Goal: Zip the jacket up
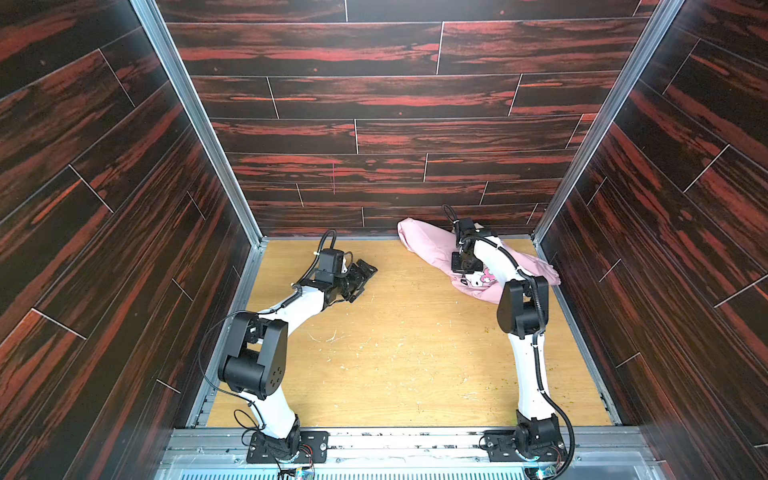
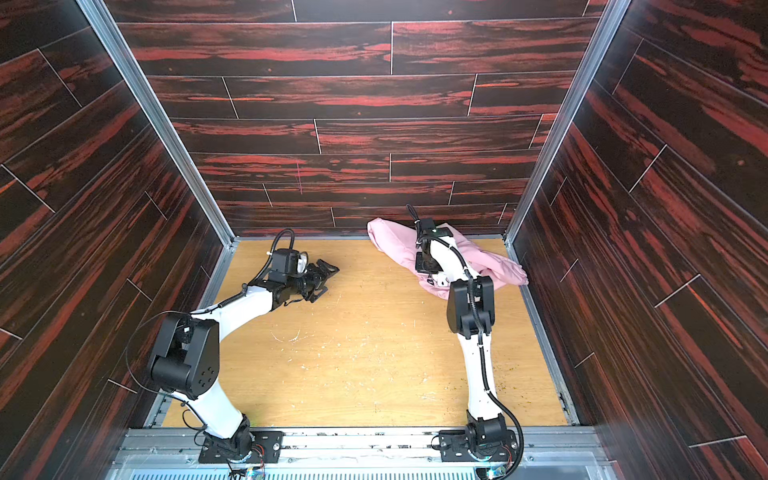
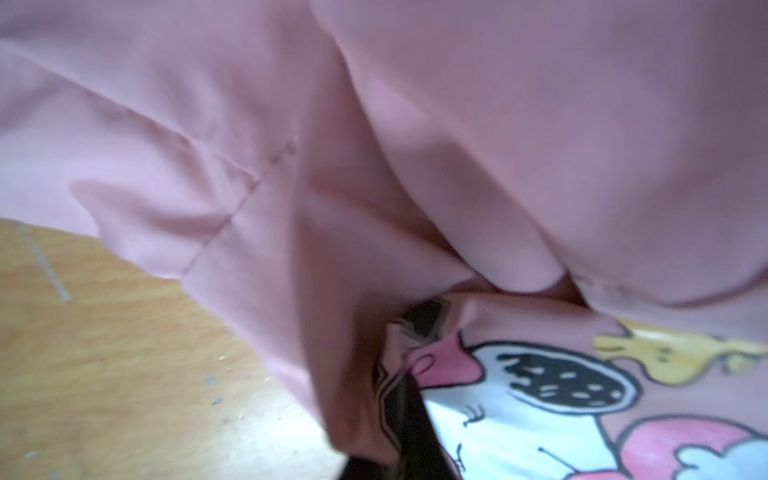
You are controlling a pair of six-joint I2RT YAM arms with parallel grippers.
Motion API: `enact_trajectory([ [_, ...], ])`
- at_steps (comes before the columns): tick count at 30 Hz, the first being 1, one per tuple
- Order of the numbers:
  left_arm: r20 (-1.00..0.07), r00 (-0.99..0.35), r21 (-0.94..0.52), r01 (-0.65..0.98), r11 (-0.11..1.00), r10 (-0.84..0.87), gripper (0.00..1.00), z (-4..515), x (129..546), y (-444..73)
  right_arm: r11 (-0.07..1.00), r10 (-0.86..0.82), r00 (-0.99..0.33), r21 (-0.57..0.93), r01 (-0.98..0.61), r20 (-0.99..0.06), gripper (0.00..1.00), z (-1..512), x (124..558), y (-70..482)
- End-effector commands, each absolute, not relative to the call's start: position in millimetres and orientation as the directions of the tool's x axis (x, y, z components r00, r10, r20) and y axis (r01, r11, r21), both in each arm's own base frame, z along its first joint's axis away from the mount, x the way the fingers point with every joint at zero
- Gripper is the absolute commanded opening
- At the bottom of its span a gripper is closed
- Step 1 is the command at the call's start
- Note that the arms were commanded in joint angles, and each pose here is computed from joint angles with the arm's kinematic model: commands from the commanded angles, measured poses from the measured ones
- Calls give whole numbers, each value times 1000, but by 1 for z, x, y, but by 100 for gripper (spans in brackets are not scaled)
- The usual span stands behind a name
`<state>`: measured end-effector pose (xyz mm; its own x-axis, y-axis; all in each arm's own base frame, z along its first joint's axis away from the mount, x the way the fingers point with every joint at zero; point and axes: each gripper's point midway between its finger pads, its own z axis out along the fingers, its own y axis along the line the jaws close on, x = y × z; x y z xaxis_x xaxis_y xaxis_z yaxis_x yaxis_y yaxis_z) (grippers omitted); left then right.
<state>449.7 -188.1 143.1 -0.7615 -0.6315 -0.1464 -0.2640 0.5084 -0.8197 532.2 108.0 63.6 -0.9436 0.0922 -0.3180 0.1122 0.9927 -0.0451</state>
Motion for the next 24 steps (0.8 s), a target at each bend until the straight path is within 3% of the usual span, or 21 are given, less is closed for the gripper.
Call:
enact_trajectory([
  [1,-167,-734,-817,-271,509,-659,87,155,445,-174,994,86,-968,79,69,-236,0,59,510,142],
  [14,-225,-645,-709,-406,577,-730,87,156,367,-109,844,-86,-982,512,-163,-170,0,151,370,336],
  [22,-256,-619,-679,-432,594,-743,90,163,330,-88,782,-133,-981,593,-193,-143,0,169,305,367],
  [24,-261,-630,-671,-427,606,-732,92,165,329,-87,789,-110,-980,585,-188,-166,20,177,303,356],
])
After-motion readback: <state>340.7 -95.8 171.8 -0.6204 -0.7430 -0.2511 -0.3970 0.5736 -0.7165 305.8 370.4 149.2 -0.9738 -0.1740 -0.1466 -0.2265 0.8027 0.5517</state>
